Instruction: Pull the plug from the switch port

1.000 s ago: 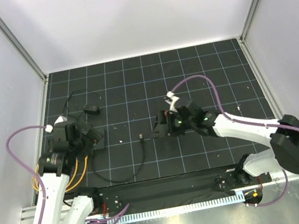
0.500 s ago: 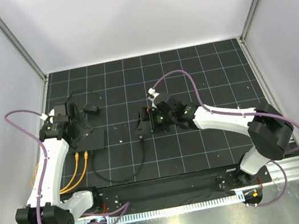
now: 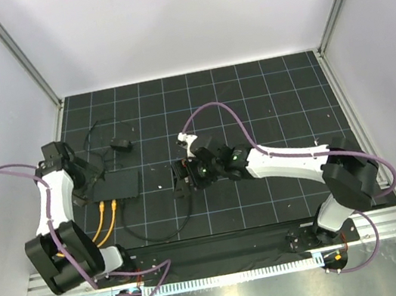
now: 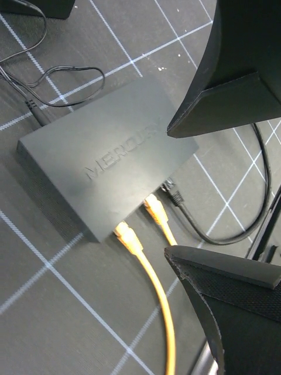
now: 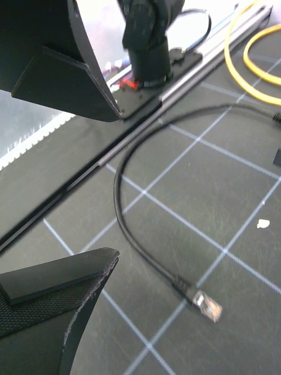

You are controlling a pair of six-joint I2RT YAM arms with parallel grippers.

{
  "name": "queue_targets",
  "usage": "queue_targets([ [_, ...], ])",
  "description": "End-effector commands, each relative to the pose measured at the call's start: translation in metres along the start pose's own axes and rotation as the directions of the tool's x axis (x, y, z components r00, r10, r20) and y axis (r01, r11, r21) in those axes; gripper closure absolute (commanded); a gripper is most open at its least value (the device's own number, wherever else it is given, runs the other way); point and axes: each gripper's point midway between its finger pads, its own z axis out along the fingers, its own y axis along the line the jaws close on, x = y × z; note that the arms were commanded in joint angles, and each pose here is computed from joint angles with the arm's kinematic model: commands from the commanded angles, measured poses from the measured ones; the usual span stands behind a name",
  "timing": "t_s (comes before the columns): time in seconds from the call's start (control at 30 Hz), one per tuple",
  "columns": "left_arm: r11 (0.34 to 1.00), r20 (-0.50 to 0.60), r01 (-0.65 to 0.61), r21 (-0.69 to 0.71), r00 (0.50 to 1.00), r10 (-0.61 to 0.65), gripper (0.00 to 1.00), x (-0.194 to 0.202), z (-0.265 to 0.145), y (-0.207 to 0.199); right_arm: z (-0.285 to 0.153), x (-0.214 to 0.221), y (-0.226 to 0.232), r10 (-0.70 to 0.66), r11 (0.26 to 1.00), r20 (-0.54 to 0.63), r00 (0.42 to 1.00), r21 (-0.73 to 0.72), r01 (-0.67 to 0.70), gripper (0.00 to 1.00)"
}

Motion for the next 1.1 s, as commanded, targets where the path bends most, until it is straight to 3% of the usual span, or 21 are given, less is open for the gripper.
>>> queue_targets([
  [0.0,0.997,0.025,-0.061,0.057,0.998,0.059,0.22,-0.014,0.01,-0.013,0.003,-0.004,-0.002,-0.1,0.995,-0.005,0.995,-0.004,0.1,0.02],
  [0.3,0.981,0.066,-0.166,-0.105,0.983,0.173,0.2,-0.042,0.024,0.007,0.002,0.006,-0.017,-0.231,0.972,-0.062,0.971,0.025,0.232,0.04],
  [0.77,0.971,-0.054,-0.235,-0.036,0.971,0.233,0.23,-0.024,0.062,-0.002,0.013,-0.025,0.015,-0.22,0.975,-0.021,0.975,-0.049,0.219,0.04],
  [1.07,0.975,-0.1,-0.22,0.021,0.97,0.221,0.26,-0.01,0.072,-0.008,0.057,-0.051,0.022,-0.143,0.989,0.004,0.99,-0.041,0.143,0.06],
])
